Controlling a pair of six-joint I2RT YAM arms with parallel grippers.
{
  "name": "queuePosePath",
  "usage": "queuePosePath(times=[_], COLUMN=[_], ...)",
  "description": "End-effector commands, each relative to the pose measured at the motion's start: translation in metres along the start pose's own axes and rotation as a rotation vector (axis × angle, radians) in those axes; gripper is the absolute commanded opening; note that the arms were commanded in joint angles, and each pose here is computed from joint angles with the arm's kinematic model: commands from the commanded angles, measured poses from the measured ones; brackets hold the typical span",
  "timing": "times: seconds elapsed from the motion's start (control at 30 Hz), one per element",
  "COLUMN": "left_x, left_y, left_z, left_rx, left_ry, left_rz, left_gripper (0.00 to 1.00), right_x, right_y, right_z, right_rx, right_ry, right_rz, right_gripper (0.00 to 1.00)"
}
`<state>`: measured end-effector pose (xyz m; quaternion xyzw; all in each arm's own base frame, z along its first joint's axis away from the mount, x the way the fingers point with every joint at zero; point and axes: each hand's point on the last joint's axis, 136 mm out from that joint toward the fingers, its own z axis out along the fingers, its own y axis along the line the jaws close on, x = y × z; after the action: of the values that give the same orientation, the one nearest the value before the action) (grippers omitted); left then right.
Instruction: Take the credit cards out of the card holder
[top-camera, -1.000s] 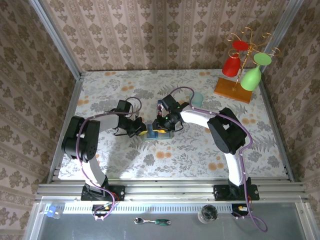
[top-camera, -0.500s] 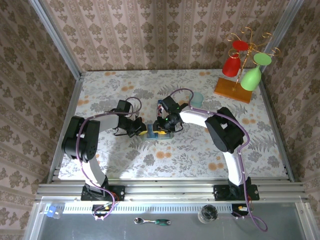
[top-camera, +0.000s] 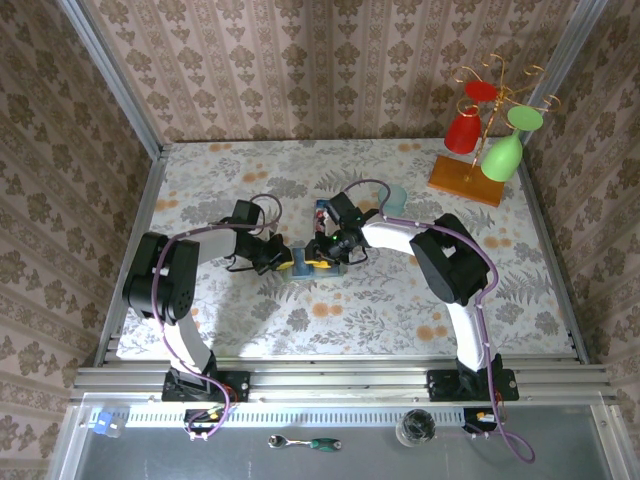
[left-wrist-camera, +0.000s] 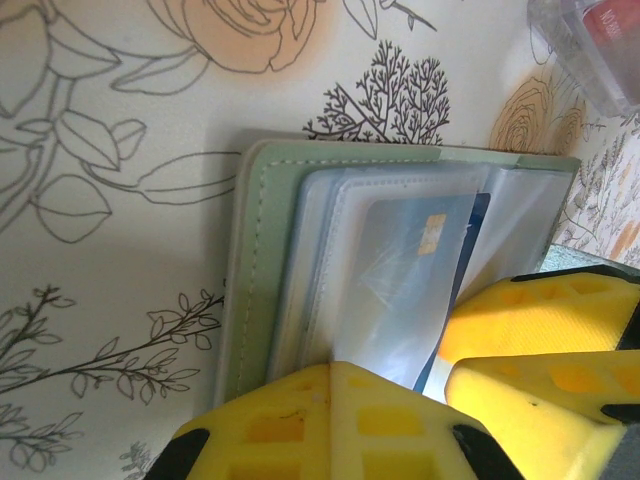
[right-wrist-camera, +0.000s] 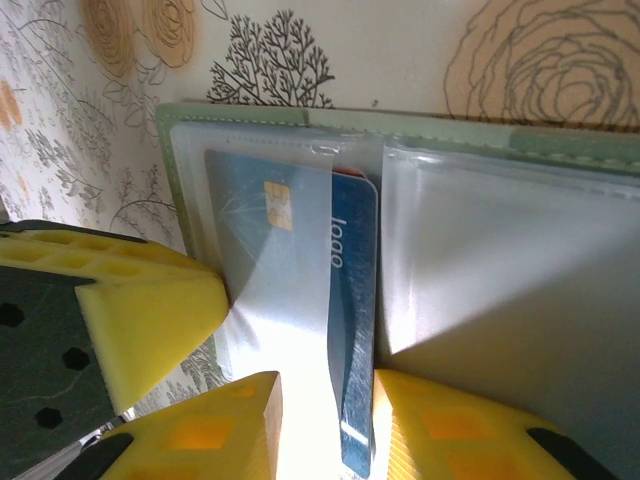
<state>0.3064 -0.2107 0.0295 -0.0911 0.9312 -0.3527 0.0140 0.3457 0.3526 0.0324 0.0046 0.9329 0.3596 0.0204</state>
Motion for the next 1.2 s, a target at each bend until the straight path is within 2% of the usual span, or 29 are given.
queuePosePath(times=[0.0, 0.17, 0.47, 1.17], left_x=[0.012, 0.013, 0.013, 0.015], left_y=[0.020, 0.021, 0.022, 0.025], left_z=[0.006, 0.006, 0.005, 0.003], left_rx=[-0.049, -0.049, -0.048, -0.061], left_ry=[0.042, 0.042, 0.040, 0.044], left_rz=[-0.032, -0.033, -0.037, -0.043], left_gripper=[0.00, 0.00, 0.00, 0.00], right_x=[0.001, 0.000, -0.004, -0.004], right_y=[0.004, -0.005, 0.011, -0.003], right_z=[0.001, 0.001, -0.007, -0.025], right_rx=[-0.038, 0.007, -0.066, -0.042], right_ry=[0.002, 0.001, -0.029, -0.077], right_rz=[0.011, 0.022, -0.011, 0.009], right_gripper=[0.29, 0.30, 0.18, 0.10])
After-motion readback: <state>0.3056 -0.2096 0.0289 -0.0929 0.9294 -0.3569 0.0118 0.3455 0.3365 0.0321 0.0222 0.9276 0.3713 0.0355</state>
